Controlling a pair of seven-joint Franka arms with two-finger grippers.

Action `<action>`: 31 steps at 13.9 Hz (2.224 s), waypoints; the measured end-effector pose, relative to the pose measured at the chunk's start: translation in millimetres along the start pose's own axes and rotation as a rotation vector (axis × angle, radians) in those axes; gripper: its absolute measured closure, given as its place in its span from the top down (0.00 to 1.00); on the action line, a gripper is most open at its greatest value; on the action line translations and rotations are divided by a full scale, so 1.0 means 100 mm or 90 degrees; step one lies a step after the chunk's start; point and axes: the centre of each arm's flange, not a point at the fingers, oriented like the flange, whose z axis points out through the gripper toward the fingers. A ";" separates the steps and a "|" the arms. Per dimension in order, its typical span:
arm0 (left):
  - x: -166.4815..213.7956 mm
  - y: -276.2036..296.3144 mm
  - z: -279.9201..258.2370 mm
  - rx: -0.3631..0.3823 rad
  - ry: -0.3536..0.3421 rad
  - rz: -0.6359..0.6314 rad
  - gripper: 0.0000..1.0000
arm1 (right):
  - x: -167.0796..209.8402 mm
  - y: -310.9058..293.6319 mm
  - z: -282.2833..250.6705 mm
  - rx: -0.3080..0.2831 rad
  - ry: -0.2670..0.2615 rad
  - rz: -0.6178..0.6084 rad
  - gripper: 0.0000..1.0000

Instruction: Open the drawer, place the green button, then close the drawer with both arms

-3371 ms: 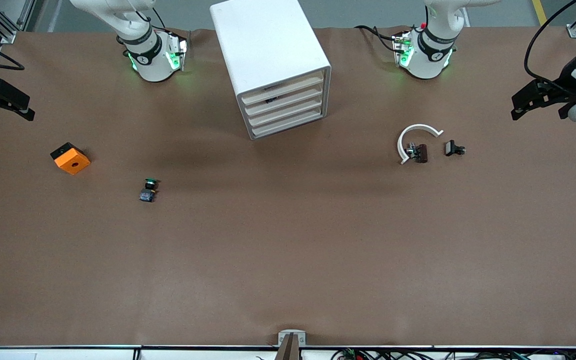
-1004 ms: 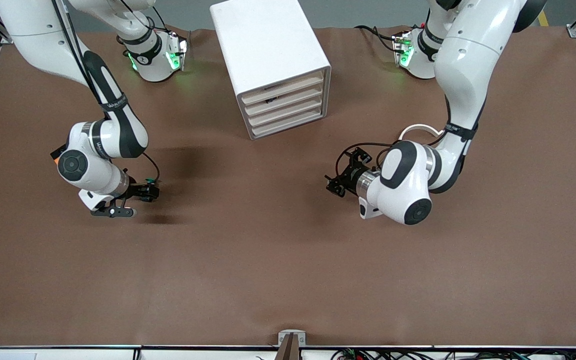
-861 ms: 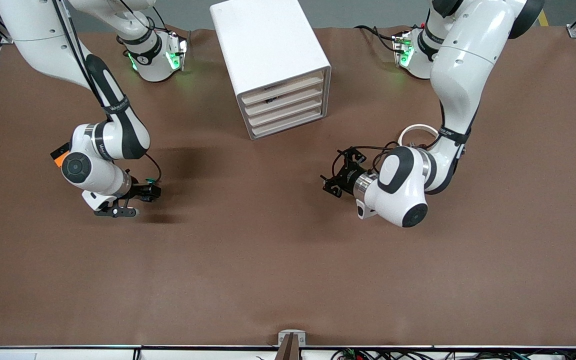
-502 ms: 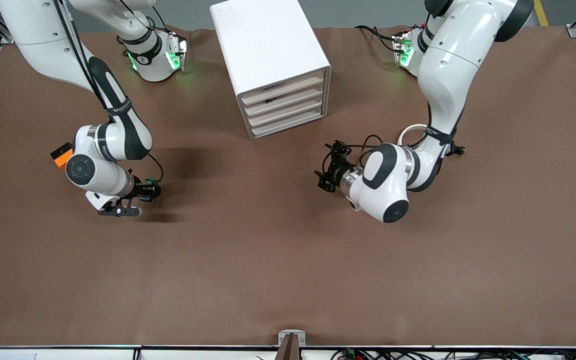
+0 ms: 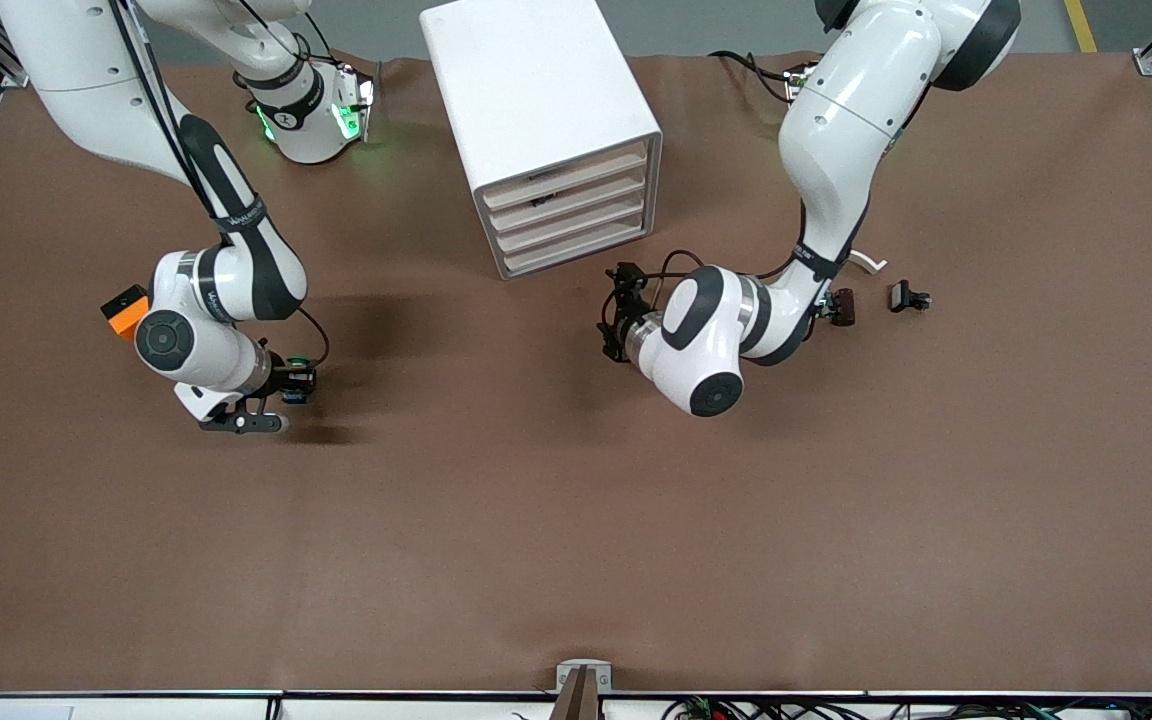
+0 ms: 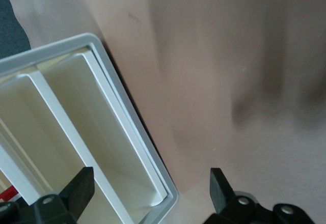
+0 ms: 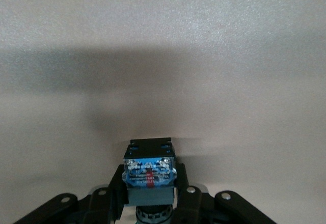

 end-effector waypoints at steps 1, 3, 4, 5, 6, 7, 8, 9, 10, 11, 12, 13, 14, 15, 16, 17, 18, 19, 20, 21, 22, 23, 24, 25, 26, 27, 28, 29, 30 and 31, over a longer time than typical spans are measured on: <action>-0.05 -0.02 0.07 0.008 -0.007 -0.004 1.00 | 0.00 0.00 0.00 0.000 0.000 0.000 0.42; -0.13 -0.05 0.17 0.023 -0.026 -0.024 1.00 | 0.00 0.00 0.00 0.000 0.000 0.000 0.42; -0.15 -0.06 0.21 0.030 -0.034 -0.034 1.00 | 0.00 0.00 0.00 0.000 0.000 -0.001 0.42; -0.16 -0.07 0.25 0.040 -0.037 -0.048 1.00 | 0.00 -0.01 0.00 0.000 0.000 -0.001 0.42; -0.17 -0.07 0.31 0.051 -0.039 -0.065 1.00 | 0.00 -0.01 0.00 0.000 0.000 -0.001 0.42; -0.16 -0.06 0.38 0.064 -0.042 -0.085 1.00 | 0.00 -0.01 0.00 0.000 0.000 -0.001 0.42; -0.16 -0.05 0.45 0.075 -0.046 -0.102 1.00 | 0.00 -0.01 0.00 0.000 0.000 -0.001 0.42; -0.16 -0.04 0.53 0.086 -0.047 -0.118 1.00 | 0.00 -0.01 0.00 0.000 0.000 -0.001 0.42; -0.16 -0.04 0.61 0.097 -0.046 -0.133 1.00 | 0.00 -0.01 0.00 0.000 -0.001 -0.002 0.42; -0.17 -0.06 0.68 0.112 -0.041 -0.148 1.00 | 0.00 -0.02 0.00 -0.001 -0.004 -0.002 0.42; -0.17 -0.09 0.74 0.131 -0.035 -0.161 1.00 | -0.01 -0.02 0.00 -0.001 -0.006 -0.002 0.42; -0.18 -0.12 0.79 0.147 -0.032 -0.170 1.00 | -0.01 -0.02 0.00 -0.001 -0.009 -0.002 0.42; -0.18 -0.14 0.82 0.159 -0.032 -0.174 1.00 | -0.01 -0.02 -0.01 -0.002 -0.015 -0.003 0.42; -0.18 -0.15 0.84 0.169 -0.030 -0.176 1.00 | 0.01 -0.03 -0.03 -0.003 -0.023 -0.003 0.42; -0.18 -0.16 0.86 0.176 -0.026 -0.178 1.00 | 0.04 -0.03 -0.10 -0.004 -0.032 -0.004 0.42; -0.19 -0.18 0.90 0.181 -0.022 -0.182 0.98 | 0.09 -0.04 -0.21 -0.005 -0.043 -0.004 0.42; -0.20 -0.19 0.96 0.187 -0.020 -0.188 0.98 | 0.15 -0.05 -0.36 -0.006 -0.055 -0.005 0.42; -0.22 -0.20 1.02 0.195 -0.023 -0.194 0.93 | 0.22 -0.07 -0.56 -0.007 -0.067 -0.006 0.42; -0.24 -0.20 1.08 0.202 -0.027 -0.198 0.93 | 0.30 -0.09 -0.79 -0.008 -0.076 -0.007 0.42; -0.24 -0.20 1.13 0.207 -0.028 -0.200 0.86 | 0.36 -0.11 -1.05 -0.009 -0.081 -0.009 0.42; -0.25 -0.21 1.16 0.211 -0.028 -0.201 0.82 | 0.42 -0.13 -1.30 -0.009 -0.080 -0.010 0.42; -0.25 -0.22 1.19 0.216 -0.026 -0.201 0.82 | 0.46 -0.14 -1.53 -0.008 -0.074 -0.011 0.42; -0.24 -0.22 1.19 0.221 -0.024 -0.202 0.74 | 0.50 -0.16 -1.72 -0.007 -0.065 -0.012 0.42; -0.23 -0.23 1.19 0.226 -0.022 -0.203 0.64 | 0.54 -0.18 -1.87 -0.006 -0.057 -0.014 0.42; -0.23 -0.23 1.20 0.230 -0.020 -0.203 0.51 | 0.56 -0.21 -1.99 -0.006 -0.051 -0.017 0.42; -0.22 -0.23 1.21 0.231 -0.020 -0.203 0.42 | 0.57 -0.24 -2.08 -0.006 -0.048 -0.020 0.42; -0.22 -0.23 1.22 0.232 -0.019 -0.203 0.42 | 0.57 -0.28 -2.17 -0.007 -0.046 -0.023 0.42; -0.22 -0.23 1.22 0.233 -0.019 -0.204 0.37 | 0.57 -0.32 -2.26 -0.007 -0.044 -0.028 0.42; -0.22 -0.23 1.22 0.233 -0.018 -0.206 0.27 | 0.57 -0.38 -2.36 -0.008 -0.039 -0.034 0.42; -0.22 -0.24 1.22 0.241 -0.016 -0.217 0.14 | 0.57 -0.45 -2.47 -0.008 -0.036 -0.041 0.42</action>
